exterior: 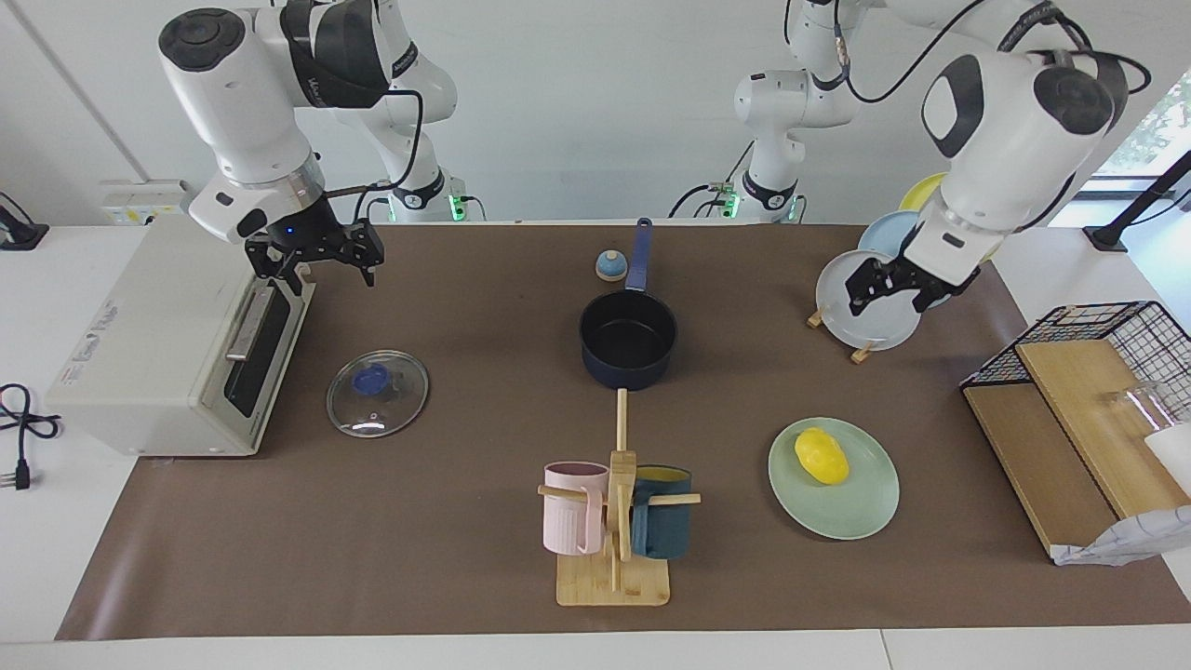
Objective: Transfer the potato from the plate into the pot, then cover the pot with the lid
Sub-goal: 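Grasp the yellow potato with the left gripper while the right gripper grasps the lid knob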
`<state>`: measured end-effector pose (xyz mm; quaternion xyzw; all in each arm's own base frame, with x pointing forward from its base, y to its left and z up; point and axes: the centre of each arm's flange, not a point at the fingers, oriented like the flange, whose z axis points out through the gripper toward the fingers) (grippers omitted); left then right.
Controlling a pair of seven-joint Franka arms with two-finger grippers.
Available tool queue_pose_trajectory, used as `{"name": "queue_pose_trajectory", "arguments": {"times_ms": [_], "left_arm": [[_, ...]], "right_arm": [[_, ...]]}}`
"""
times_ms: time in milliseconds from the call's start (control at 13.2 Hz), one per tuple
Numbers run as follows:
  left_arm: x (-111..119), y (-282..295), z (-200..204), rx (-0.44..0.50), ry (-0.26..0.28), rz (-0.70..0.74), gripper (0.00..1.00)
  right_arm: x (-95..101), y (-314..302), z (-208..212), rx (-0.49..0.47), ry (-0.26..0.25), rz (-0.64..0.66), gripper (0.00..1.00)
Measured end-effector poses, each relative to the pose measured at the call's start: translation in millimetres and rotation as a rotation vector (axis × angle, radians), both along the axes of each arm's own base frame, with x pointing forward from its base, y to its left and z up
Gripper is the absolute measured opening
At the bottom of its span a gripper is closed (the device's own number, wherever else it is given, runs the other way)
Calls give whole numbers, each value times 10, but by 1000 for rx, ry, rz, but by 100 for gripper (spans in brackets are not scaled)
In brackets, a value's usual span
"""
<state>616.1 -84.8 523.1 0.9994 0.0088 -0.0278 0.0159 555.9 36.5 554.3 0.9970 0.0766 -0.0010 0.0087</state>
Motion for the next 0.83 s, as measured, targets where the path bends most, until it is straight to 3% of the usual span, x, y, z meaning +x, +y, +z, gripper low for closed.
{"name": "queue_pose_trajectory", "arguments": {"times_ms": [152,379,531,834], "left_arm": [[384,-84,-524,-11,-49,56,100],[686,-194,-1109,-23,-95,132,100],[811,-329,-1388,-37,-143,168,100],[849,-383,-1657,-22,-137,250,100]], "right_arm": [[70,-99,-326,29,9,-29,100],[289,-214,-1102,39,-30,-18,100],[341,-187,-1622,37,-14,13,100],[353,-174,-2118,35,44,22,100]]}}
